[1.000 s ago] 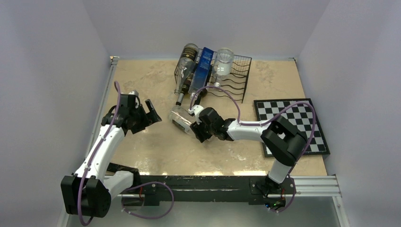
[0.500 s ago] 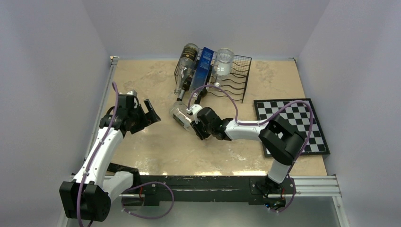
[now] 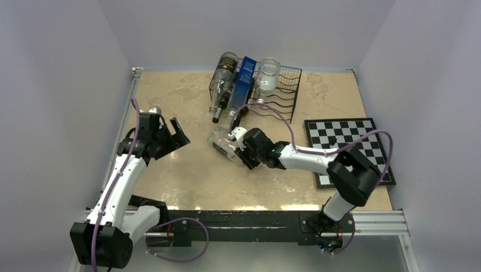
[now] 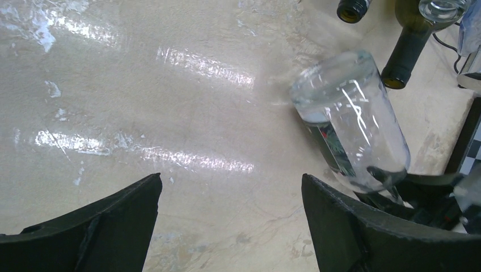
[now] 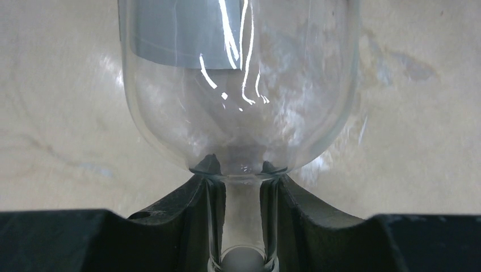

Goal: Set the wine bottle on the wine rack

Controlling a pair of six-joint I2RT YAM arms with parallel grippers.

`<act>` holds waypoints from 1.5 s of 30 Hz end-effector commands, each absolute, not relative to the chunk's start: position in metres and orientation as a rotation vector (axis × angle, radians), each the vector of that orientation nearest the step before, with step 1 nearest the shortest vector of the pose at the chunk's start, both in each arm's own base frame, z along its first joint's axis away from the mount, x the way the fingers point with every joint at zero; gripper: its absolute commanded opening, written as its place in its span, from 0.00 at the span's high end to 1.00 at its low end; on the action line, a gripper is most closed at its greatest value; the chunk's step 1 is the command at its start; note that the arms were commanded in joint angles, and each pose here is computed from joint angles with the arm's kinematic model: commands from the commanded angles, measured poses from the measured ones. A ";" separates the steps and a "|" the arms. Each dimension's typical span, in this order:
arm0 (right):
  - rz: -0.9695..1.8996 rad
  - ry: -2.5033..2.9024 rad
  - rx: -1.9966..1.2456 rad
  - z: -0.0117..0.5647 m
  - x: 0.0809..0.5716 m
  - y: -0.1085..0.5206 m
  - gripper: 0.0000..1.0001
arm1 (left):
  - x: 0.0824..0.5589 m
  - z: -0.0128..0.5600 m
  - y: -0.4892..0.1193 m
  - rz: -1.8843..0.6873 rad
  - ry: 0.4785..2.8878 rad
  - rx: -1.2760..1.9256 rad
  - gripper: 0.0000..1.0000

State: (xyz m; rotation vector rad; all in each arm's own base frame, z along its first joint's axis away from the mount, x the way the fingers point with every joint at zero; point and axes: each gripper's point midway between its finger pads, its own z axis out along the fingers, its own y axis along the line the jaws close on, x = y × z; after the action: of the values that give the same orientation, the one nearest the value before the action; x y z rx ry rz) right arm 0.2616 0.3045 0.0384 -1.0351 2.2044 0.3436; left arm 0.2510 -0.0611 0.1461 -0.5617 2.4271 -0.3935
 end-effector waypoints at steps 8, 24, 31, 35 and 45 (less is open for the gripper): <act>0.553 1.874 -0.980 0.189 0.245 0.310 1.00 | 0.265 0.167 -0.056 -0.366 2.361 -0.536 0.04; 0.498 1.640 -0.646 0.338 0.259 0.266 1.00 | 0.265 0.168 -0.056 -0.366 2.363 -0.531 0.04; 0.437 1.648 -0.250 0.377 0.315 0.221 1.00 | 0.265 0.175 -0.060 -0.394 2.343 -0.499 0.04; 0.379 1.665 0.069 0.381 0.353 0.176 1.00 | 0.266 0.178 -0.060 -0.397 2.327 -0.488 0.04; 0.264 1.704 0.313 0.356 0.417 0.139 1.00 | 0.263 0.177 -0.061 -0.409 2.330 -0.479 0.04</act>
State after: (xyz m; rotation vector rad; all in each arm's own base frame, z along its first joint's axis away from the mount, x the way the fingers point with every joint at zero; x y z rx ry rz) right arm 0.3792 0.1281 0.2438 0.1486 2.0538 0.0779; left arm 0.2537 -0.0588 0.1548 -0.5366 2.4034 -0.3806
